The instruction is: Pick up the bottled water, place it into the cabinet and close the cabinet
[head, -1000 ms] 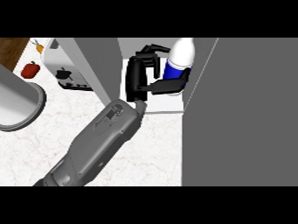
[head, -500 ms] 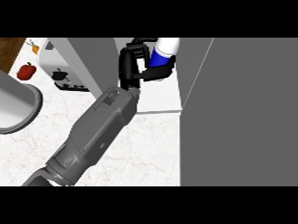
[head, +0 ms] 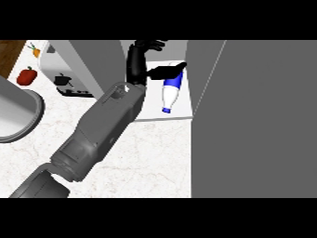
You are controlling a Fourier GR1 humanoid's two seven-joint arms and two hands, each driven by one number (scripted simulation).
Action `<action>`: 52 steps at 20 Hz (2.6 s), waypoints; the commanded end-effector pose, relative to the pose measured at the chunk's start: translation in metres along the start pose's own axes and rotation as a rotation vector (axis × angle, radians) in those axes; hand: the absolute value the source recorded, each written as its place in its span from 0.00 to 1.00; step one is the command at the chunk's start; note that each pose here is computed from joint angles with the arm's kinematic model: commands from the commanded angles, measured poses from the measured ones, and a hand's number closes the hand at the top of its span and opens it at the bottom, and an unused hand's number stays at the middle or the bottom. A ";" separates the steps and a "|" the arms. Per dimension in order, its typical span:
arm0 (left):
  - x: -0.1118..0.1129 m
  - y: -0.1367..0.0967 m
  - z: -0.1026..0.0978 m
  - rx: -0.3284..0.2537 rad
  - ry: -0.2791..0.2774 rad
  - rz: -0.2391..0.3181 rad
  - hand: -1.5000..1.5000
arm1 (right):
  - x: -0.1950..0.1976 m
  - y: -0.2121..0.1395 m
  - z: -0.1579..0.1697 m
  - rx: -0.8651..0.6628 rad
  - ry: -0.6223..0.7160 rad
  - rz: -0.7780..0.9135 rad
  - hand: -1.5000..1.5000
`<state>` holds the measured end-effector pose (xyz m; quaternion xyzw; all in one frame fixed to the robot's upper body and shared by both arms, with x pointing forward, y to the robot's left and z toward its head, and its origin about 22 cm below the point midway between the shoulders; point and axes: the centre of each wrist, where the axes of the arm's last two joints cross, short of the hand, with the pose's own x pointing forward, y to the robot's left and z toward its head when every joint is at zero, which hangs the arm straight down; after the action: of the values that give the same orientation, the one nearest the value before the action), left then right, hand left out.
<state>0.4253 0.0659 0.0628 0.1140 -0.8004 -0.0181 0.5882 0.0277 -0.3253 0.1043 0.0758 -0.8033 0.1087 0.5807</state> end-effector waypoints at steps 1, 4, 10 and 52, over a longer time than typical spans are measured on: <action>0.008 0.010 -0.019 -0.002 0.002 -0.073 0.00 | 0.017 0.000 -0.006 0.015 -0.059 -0.013 0.00; 0.003 0.003 -0.014 -0.004 0.022 -0.061 0.00 | 0.009 -0.001 -0.010 0.005 -0.056 -0.010 0.00; 0.009 0.002 -0.017 -0.026 -0.011 0.047 0.00 | 0.007 -0.003 -0.006 0.019 -0.035 -0.011 0.00; 0.013 0.084 0.192 -0.236 0.002 0.510 0.00 | 0.032 0.029 -0.033 0.351 0.040 -0.055 1.00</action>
<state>0.2488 0.1014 0.0394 -0.1643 -0.7979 0.0295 0.5792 0.0502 -0.3038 0.1029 0.1792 -0.7628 0.1556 0.6016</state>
